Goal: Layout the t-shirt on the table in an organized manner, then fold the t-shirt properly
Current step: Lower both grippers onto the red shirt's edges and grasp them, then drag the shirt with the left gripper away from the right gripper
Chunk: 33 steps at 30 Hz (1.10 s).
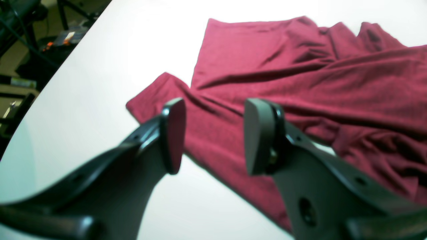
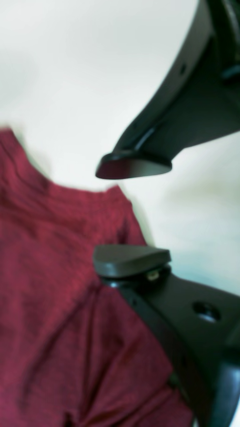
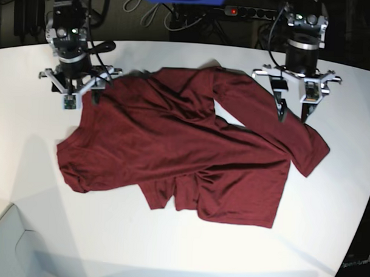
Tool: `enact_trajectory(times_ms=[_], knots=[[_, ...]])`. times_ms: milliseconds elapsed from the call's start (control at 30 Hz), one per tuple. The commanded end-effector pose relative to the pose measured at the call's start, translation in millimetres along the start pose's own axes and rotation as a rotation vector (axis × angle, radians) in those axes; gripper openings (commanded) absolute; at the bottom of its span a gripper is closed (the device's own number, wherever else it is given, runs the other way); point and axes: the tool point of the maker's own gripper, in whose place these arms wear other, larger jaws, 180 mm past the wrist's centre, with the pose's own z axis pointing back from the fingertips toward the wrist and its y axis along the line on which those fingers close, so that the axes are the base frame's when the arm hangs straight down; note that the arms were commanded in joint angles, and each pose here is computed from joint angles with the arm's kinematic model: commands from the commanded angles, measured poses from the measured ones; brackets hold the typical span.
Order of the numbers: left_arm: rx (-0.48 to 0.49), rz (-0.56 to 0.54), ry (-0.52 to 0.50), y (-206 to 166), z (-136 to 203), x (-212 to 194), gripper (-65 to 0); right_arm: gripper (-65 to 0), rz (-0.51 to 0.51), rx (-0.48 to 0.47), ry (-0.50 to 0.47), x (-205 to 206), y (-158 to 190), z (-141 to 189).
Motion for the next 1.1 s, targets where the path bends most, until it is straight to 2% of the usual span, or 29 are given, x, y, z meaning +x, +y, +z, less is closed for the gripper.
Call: enact_trajectory(times_ms=[0,133,333,533,667,833,1067], knots=[[0.008,-0.003,-0.061,2.8,-2.9,16.4,-37.0,-32.1,0.008,-0.006,-0.035,9.4,-2.1,-2.2],[0.014,-0.005,-0.091,4.8,-12.3,27.2,-36.9,-32.1,0.000,-0.009,0.006,-3.3,-2.4,-18.0],[0.061,0.001,-0.045,20.1,-33.7,34.1,-36.9,-32.1,-0.005,-0.015,0.071,-23.7,-5.1,-36.1],[0.101,0.007,-0.074,34.2,-51.2,55.6,-36.9,-32.1,-0.009,-0.029,0.144,-48.4,-11.8,-49.4],[0.120,0.015,-0.083,40.9,-64.2,65.7,-36.9,-32.2,-0.029,-0.096,0.185,-63.4,-42.5,-55.1],[0.123,0.035,-0.059,42.9,-92.8,57.5,-36.9,-32.2,-0.051,-0.192,0.165,-69.6,-84.8,-44.4],[0.137,0.080,0.017,48.4,-149.7,35.1,-36.9,-32.2,-0.010,-0.224,0.178,-76.8,-106.6,-36.4]])
